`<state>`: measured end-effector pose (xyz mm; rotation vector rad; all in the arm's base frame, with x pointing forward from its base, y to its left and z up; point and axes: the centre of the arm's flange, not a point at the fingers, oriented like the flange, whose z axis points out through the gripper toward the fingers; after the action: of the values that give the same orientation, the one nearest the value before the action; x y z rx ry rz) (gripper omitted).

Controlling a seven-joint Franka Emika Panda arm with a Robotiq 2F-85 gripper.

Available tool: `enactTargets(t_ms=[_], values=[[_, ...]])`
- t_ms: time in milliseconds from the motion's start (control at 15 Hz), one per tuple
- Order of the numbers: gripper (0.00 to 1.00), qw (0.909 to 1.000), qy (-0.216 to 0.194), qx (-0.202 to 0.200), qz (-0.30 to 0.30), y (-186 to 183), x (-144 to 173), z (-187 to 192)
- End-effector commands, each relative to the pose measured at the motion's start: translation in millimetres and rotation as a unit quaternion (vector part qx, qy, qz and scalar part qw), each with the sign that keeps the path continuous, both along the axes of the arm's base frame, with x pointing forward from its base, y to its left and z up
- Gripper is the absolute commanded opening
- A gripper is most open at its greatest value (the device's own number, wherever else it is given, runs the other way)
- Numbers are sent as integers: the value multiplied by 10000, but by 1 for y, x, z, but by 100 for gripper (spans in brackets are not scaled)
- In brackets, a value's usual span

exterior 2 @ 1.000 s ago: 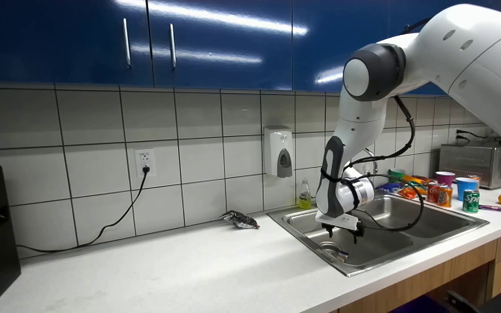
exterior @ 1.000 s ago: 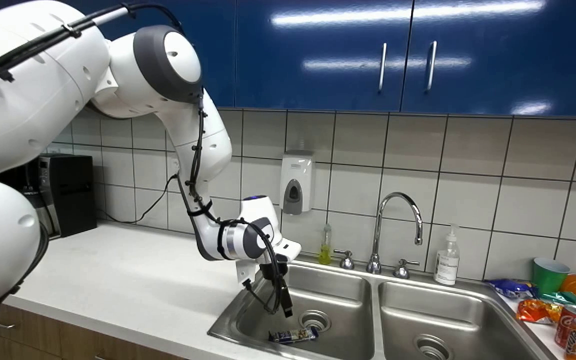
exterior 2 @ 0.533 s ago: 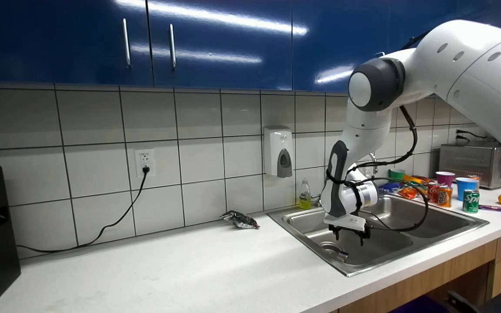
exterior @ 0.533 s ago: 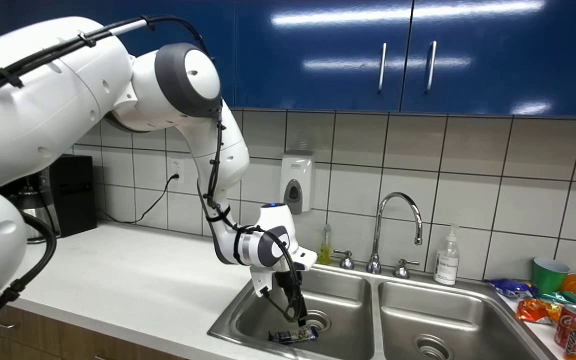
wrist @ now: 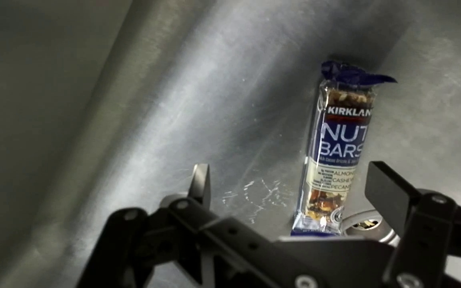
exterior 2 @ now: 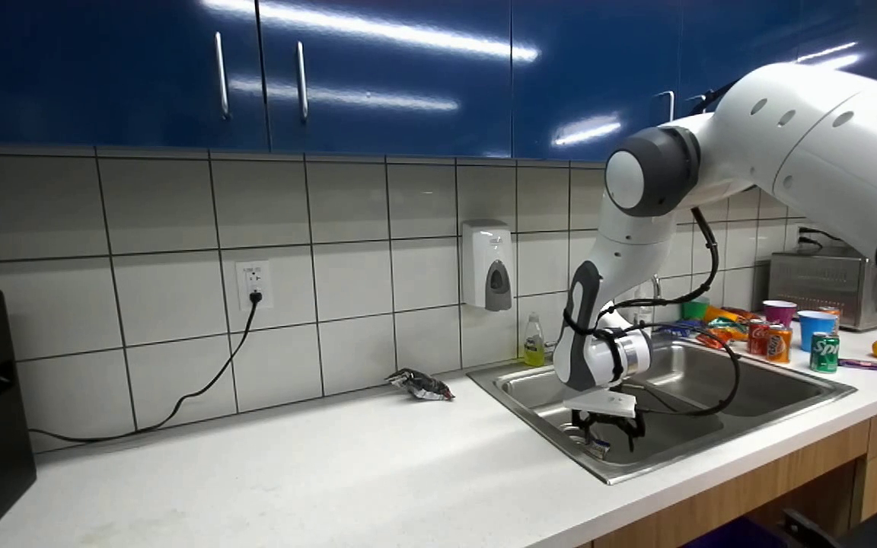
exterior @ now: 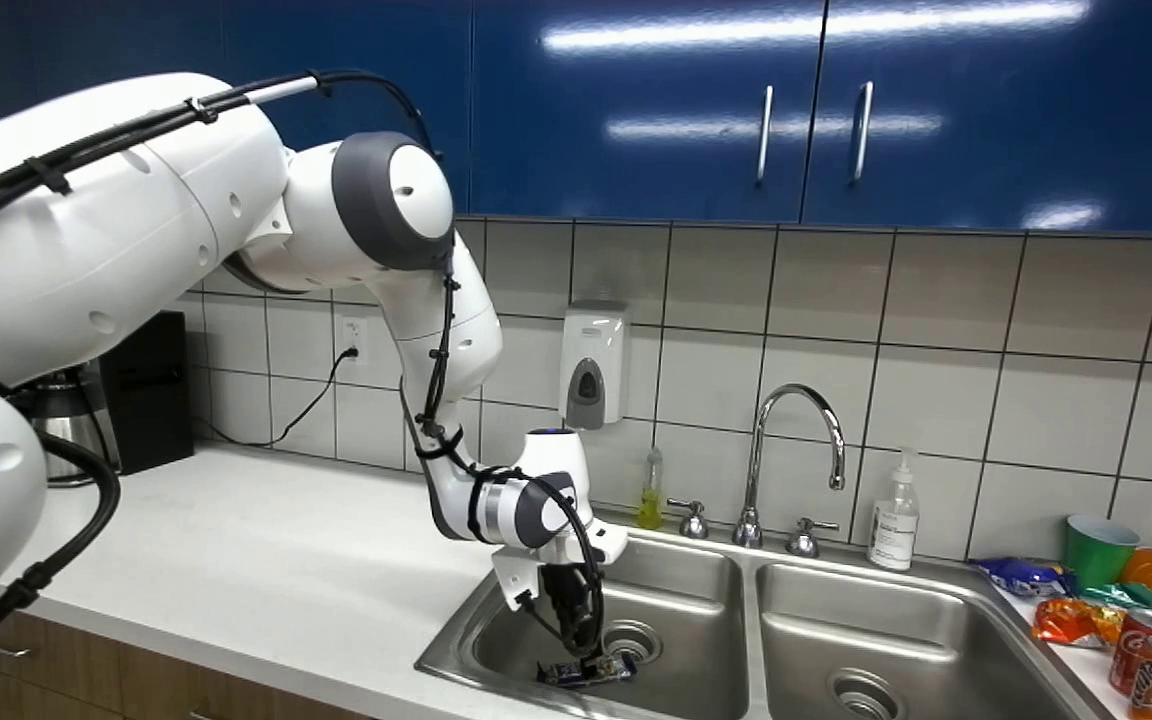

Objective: Remove the packet from the left sink.

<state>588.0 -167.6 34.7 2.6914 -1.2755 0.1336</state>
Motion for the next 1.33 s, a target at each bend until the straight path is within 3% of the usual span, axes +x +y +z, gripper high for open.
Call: enactTargets(t_ms=[0,1267], values=[[100,9998,153,117,46,-4,8,-7],[100,9995,109,98,297,19,26,-35]])
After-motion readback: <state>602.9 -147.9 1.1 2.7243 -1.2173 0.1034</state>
